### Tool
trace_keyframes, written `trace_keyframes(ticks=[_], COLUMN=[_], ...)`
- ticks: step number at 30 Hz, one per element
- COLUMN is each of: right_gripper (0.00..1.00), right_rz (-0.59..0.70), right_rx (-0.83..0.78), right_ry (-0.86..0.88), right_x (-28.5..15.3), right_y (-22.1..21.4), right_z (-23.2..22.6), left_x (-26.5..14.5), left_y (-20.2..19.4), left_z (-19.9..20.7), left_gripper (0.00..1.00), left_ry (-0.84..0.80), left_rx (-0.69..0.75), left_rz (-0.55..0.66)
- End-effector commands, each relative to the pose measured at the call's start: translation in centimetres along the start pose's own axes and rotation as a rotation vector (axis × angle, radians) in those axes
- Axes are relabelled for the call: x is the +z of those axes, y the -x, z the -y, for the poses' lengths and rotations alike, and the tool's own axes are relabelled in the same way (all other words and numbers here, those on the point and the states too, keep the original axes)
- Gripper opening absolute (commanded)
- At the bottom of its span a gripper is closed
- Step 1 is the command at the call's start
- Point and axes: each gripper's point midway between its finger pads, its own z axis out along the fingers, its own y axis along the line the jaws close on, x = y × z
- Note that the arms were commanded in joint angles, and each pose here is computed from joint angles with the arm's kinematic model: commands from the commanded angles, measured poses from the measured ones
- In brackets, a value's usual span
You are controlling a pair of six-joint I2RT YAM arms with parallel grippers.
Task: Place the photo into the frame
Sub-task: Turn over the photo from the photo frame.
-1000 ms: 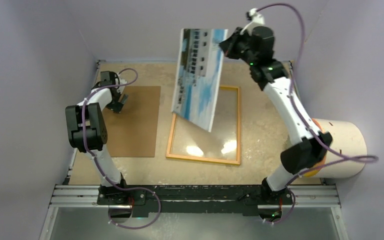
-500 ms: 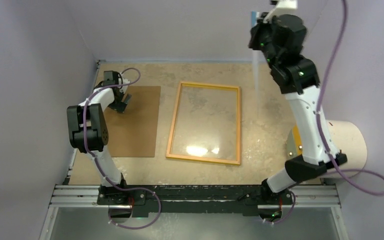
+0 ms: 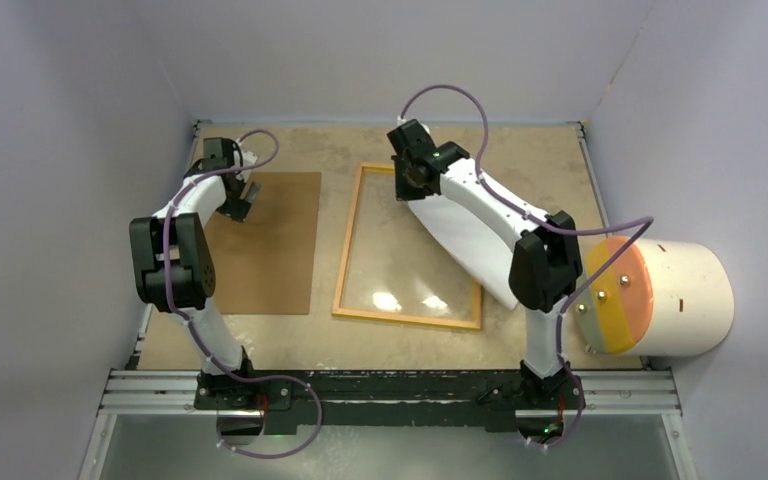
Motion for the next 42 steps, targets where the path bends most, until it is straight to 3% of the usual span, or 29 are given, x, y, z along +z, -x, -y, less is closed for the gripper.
trace_keyframes(ticks=[1, 8, 15, 26, 30, 42], right_gripper=[0.00, 0.00, 0.00, 0.00, 0.00, 0.00], right_rz=[0.080, 0.016, 0.220, 0.358, 0.369, 0.369], right_rx=[0.390, 0.596, 0.862, 1.120, 1.173, 1.129], right_ry=[0.278, 0.175, 0.066, -0.132, -0.161, -0.249], right_x=[-3.9, -0.8, -0.4, 1.9, 3.1, 3.8], right_y=[3.8, 4.1, 5.4, 6.0, 6.4, 4.8], right_z=[-4.3, -4.8, -3.8, -1.3, -1.4, -0.1], left_x=[-1.5, -1.4, -1.2, -1.0, -0.9, -0.5], left_y=[1.0, 0.7, 0.7, 0.6, 0.6, 0.4], left_z=[-1.1, -1.1, -1.0, -1.0, -1.0, -1.0], left_gripper=[0.84, 0.84, 0.84, 0.84, 0.84, 0.84], left_ry=[0.041, 0.048, 0.049, 0.050, 0.052, 0.058], left_rx=[-0.029, -0.021, -0.015, -0.009, -0.007, 0.003], left_rz=[0.048, 0.045, 0.040, 0.041, 0.038, 0.035])
